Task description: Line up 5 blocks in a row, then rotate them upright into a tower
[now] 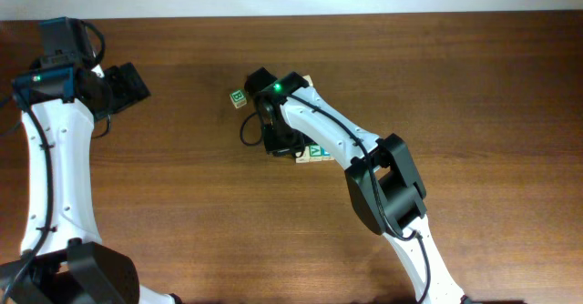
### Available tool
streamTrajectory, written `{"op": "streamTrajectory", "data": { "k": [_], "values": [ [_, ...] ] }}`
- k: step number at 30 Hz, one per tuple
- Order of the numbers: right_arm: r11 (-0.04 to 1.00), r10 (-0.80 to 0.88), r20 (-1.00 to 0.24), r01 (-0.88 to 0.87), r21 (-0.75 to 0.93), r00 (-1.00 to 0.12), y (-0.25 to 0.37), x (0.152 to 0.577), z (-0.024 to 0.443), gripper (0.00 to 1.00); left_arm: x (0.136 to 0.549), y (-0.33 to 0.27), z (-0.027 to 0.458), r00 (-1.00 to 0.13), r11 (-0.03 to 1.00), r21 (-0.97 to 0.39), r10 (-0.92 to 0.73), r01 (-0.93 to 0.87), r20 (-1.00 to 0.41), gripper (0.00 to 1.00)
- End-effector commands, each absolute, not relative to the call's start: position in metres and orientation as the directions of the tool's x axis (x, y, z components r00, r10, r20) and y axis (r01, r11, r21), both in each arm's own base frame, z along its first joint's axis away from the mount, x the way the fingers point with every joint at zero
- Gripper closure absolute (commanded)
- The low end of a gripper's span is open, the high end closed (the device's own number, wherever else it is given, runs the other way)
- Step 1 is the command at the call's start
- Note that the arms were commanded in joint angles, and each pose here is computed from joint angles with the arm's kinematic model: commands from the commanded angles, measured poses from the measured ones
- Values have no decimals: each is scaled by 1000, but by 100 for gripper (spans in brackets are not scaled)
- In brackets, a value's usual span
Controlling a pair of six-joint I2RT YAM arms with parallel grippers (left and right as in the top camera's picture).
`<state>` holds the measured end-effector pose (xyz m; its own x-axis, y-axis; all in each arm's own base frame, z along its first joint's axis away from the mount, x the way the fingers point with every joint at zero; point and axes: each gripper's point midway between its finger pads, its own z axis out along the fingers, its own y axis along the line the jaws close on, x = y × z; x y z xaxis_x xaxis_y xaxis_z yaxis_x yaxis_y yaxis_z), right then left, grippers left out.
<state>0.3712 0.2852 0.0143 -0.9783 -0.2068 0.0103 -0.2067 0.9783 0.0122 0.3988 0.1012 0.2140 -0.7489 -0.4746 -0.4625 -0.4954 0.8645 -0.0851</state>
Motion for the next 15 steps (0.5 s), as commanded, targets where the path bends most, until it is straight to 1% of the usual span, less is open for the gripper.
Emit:
{"op": "streamTrajectory", "data": {
  "k": [1,6,9,11,15],
  "values": [
    [980,-197,8,-197,-31,-980,277,374,8,79,400,106,221,-732,856,-83,-484,-511,-480,1],
    [978,-203,-5,-203,-39,-979,276,377,9,79,400,106,221,-732,856,-83,-484,-511,-480,1],
    [975,-222,-28,-222,-6,-975,284,381,32,83,400,106,221,-732,856,-83,-484,-511,-480,1],
    [974,-223,-67,-225,27,-973,288,386,59,83,400,106,221,-732,856,-83,-484,-511,-480,1],
    [965,-225,-166,-243,101,-960,281,395,144,83,400,106,221,-732,856,-83,-484,-511,-480,1]
  ]
}}
